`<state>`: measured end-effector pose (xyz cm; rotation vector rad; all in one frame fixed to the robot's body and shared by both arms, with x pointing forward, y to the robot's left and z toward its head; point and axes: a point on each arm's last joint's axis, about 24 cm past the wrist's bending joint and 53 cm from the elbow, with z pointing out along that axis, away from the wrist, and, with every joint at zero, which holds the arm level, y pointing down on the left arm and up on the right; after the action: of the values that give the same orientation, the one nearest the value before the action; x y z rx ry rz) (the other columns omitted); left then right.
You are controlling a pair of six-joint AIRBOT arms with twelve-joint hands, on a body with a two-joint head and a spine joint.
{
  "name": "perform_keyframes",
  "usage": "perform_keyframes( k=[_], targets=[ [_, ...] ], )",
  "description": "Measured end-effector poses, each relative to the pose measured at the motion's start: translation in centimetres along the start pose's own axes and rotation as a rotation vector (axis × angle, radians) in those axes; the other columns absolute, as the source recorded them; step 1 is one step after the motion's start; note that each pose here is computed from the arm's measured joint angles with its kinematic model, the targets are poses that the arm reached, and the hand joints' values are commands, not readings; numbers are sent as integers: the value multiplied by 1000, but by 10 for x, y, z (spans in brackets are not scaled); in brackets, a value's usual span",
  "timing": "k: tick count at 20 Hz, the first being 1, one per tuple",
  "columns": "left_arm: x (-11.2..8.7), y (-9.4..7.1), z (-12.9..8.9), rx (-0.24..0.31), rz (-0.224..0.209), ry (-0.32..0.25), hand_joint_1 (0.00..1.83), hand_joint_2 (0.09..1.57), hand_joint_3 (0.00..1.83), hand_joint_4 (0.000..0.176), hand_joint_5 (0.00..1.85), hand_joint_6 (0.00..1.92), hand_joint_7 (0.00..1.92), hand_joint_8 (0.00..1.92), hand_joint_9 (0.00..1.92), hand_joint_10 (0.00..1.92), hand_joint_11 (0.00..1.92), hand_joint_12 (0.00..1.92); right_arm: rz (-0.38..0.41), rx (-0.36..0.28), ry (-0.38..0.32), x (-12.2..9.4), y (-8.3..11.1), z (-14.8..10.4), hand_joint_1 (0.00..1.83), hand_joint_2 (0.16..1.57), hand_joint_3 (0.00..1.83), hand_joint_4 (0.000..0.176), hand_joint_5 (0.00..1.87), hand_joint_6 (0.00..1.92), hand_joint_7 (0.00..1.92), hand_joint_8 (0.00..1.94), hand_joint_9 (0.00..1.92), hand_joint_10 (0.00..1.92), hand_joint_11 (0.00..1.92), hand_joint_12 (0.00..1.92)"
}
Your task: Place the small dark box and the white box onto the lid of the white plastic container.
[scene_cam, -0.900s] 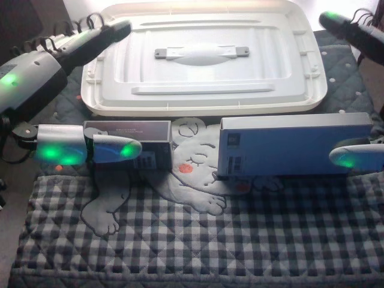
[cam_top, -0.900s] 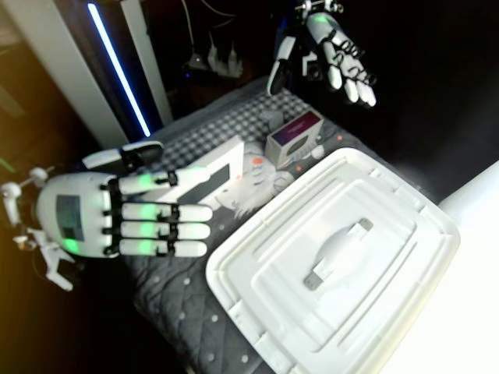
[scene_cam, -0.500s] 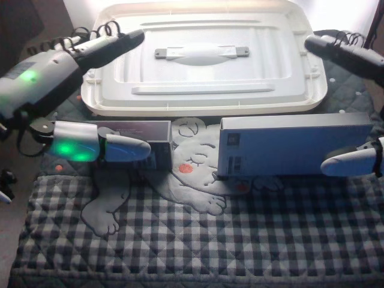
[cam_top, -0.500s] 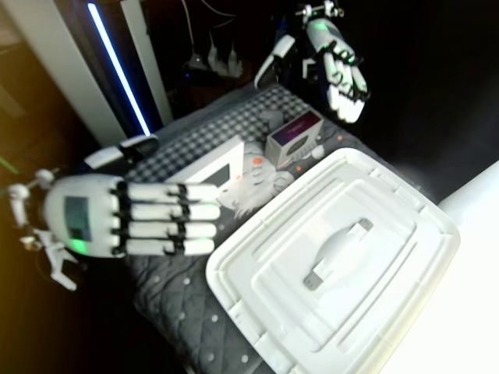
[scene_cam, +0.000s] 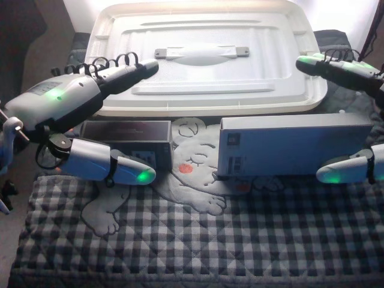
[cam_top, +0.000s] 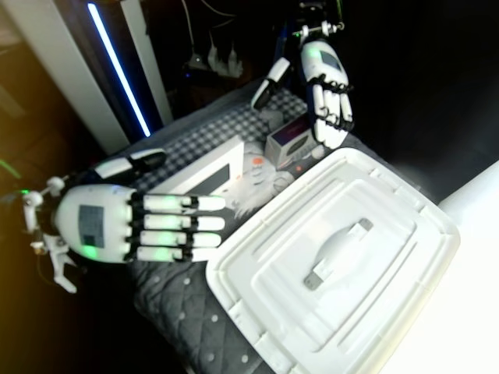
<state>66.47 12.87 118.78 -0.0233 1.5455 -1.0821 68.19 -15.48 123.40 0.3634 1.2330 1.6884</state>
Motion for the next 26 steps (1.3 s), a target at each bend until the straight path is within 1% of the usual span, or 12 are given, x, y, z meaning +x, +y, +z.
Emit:
perform_keyframes(
  k=[3,4,5,7,9,10,12,16,18,21,24,26],
  targets=[
    [2,0,0,1,-1,7,1117,951,4,0,723,35,984,170,874,354,273,1409,3,3,1,1,-2,0,972,752,3,0,488,5,482,5,400,17,44,807],
    [4,-1,2,4,-6,7,1328,997,8,0,855,26,1135,585,979,516,458,1473,3,2,1,1,-2,1,1014,768,2,0,552,4,577,7,517,21,123,900],
    [6,0,1,0,-13,8,1285,1096,0,0,876,711,1080,966,997,775,624,1547,4,0,1,1,-2,1,1079,773,1,0,655,12,743,19,707,40,317,868],
    [6,1,0,3,-15,6,1270,1119,0,0,951,798,990,1209,840,1199,622,1737,5,4,-1,1,-4,1,1150,825,2,0,777,8,943,16,1002,45,719,781],
    [5,6,-1,-6,-27,0,1268,1121,0,0,945,819,995,1200,842,1319,706,1822,5,5,2,3,-4,1,1167,894,7,0,958,18,1257,72,1300,170,850,1311],
    [5,5,0,-4,-34,-3,1270,1114,0,0,969,794,1002,1179,847,1240,687,1726,6,5,2,3,-5,1,1222,1007,7,0,1212,518,1260,815,1210,1345,1018,1823],
    [6,5,0,-2,-37,-5,1253,1122,1,0,955,848,978,1191,834,1246,677,1749,8,1,1,3,-4,2,1213,1007,0,0,1258,483,1219,1416,1287,1898,1358,1917],
    [7,5,-2,1,-42,-11,1239,1126,0,0,937,911,977,1154,840,1151,672,1702,11,0,-1,3,-4,2,1282,1065,1,0,1245,254,1055,1160,970,1671,865,1916],
    [6,5,-2,1,-43,-14,1255,1133,0,0,944,843,951,1257,807,1338,688,1807,11,-3,-3,2,-3,2,1293,1034,0,0,1279,262,1147,939,961,1202,725,1653],
    [3,4,-2,10,-46,-25,1238,1134,1,0,971,836,922,1263,748,1350,638,1844,11,-23,-10,1,2,2,1276,1098,0,0,1164,370,976,1290,956,1667,835,1908],
    [-14,-5,7,39,-33,-63,1260,1138,0,0,924,840,956,1267,783,1350,648,1818,19,-66,-54,-11,12,0,1254,1097,5,0,1193,396,882,1410,709,1725,501,1919],
    [-36,-16,15,76,-15,-114,1257,1147,0,0,917,814,936,1313,818,1451,721,1886,2,-95,-81,-26,23,1,1294,1045,0,0,1131,511,1186,895,1227,1111,1124,1621]
  ],
)
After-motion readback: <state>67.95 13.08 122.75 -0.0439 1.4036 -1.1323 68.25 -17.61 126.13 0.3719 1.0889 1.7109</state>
